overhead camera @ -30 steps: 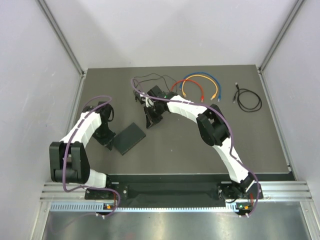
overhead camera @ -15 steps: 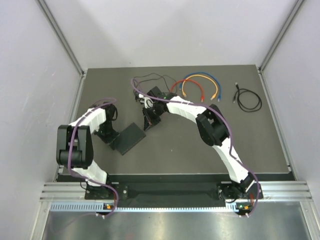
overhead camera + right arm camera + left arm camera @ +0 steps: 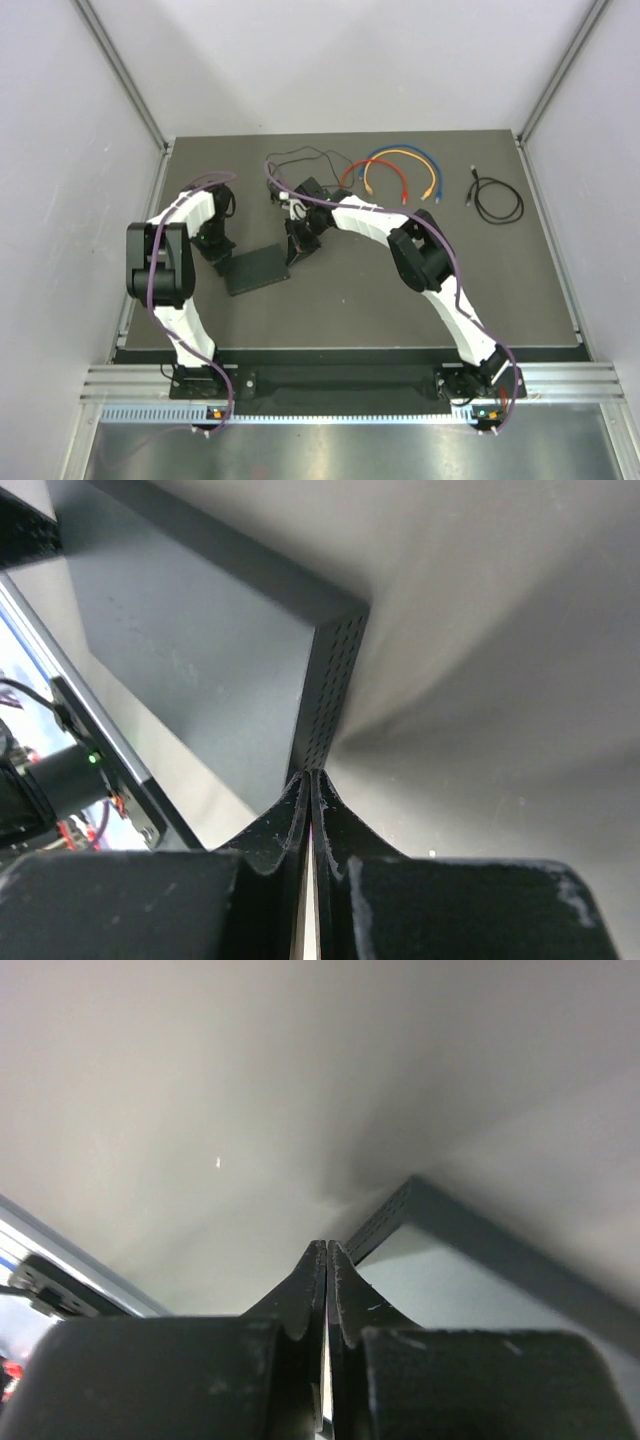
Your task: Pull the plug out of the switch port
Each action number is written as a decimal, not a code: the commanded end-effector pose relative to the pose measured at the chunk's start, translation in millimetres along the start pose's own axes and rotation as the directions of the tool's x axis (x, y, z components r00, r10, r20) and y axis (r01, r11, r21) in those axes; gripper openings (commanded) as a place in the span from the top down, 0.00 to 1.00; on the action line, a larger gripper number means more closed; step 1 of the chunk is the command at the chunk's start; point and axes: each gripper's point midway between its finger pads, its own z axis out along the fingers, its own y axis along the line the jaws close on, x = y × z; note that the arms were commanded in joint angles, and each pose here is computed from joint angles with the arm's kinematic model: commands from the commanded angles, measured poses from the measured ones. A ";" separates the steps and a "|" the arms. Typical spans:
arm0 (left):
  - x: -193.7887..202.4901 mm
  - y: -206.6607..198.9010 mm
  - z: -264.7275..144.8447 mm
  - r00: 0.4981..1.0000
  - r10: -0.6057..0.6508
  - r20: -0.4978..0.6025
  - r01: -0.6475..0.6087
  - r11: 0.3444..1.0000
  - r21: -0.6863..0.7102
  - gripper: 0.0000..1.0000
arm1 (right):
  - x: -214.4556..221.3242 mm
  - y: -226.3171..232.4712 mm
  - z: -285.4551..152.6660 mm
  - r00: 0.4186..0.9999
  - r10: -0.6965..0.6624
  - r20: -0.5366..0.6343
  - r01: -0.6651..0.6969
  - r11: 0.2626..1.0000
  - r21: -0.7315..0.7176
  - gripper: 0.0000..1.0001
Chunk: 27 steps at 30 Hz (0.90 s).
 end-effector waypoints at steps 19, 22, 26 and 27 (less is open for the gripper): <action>-56.5 -20.7 -72.4 0.981 -0.035 0.191 0.008 0.990 0.140 1.00 | -33.8 9.4 -50.3 0.987 0.012 0.162 -0.032 0.992 0.123 0.94; -41.4 -5.3 -98.8 0.977 -0.066 0.203 0.020 0.975 0.223 0.99 | -19.6 3.9 -85.1 0.981 -0.022 0.194 -0.020 0.977 0.214 0.91; -11.8 -7.7 -154.4 0.971 -0.031 0.239 -0.098 0.855 0.509 0.89 | 24.1 1.1 -130.8 0.974 -0.014 0.226 -0.053 0.956 0.289 0.77; 5.1 -16.2 -167.7 0.972 0.046 0.230 -0.178 0.781 0.598 0.81 | 33.1 -0.3 -137.7 0.972 -0.007 0.235 -0.066 0.951 0.303 0.72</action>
